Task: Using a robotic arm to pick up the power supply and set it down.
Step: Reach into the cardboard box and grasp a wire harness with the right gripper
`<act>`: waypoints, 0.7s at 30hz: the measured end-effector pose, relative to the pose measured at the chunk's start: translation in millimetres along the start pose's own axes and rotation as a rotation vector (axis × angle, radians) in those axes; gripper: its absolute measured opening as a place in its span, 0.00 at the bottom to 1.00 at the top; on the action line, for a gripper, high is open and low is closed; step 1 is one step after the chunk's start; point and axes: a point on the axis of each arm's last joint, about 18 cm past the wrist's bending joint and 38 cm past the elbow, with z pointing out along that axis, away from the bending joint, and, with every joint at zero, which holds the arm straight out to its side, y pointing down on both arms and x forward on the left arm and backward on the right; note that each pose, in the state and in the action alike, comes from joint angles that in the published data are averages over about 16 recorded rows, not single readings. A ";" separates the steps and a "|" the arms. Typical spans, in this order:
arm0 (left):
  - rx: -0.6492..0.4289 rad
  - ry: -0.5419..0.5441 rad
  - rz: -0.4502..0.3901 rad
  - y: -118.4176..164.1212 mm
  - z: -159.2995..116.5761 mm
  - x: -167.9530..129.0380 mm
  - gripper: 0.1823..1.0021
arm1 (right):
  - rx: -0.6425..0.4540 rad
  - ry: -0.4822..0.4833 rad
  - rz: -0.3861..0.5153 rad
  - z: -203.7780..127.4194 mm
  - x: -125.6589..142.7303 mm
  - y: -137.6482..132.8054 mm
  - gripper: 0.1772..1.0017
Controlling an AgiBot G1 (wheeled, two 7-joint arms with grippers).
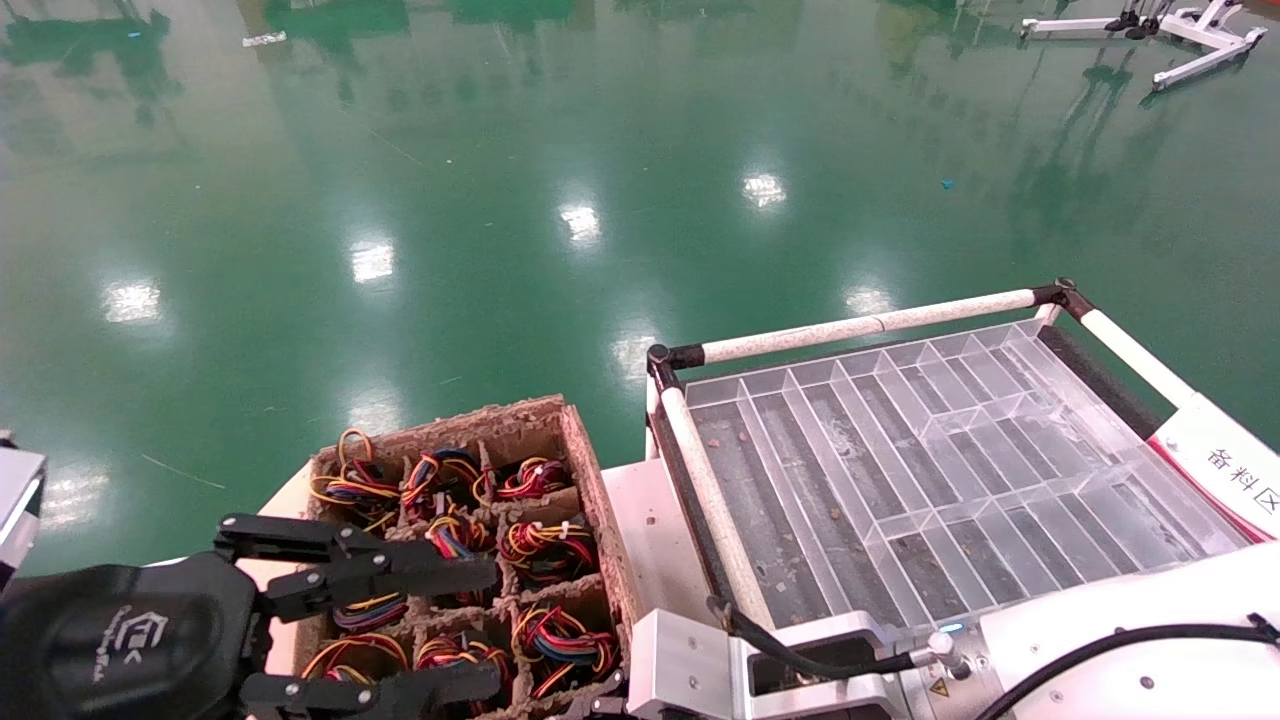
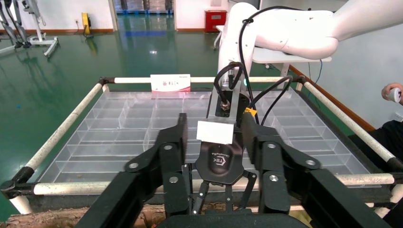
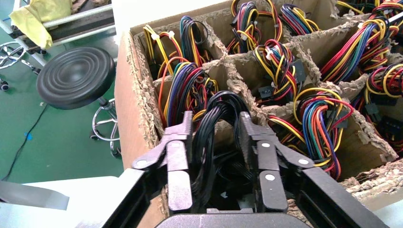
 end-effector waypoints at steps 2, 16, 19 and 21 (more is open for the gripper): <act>0.000 0.000 0.000 0.0 0.0 0.0 0.30 | -0.003 0.002 0.005 -0.7 -0.1 0.7 0.39; 0.000 0.000 0.000 0.0 0.0 0.0 0.70 | 0.055 0.018 0.072 -16.9 -2.8 0.9 0.10; 0.000 0.000 0.000 0.0 0.0 0.0 0.77 | 0.104 0.024 0.092 -25.0 -3.7 -2.9 0.07; 0.000 0.000 0.000 0.0 0.0 0.0 0.82 | 0.145 0.029 0.106 -32.1 -4.0 -6.7 0.06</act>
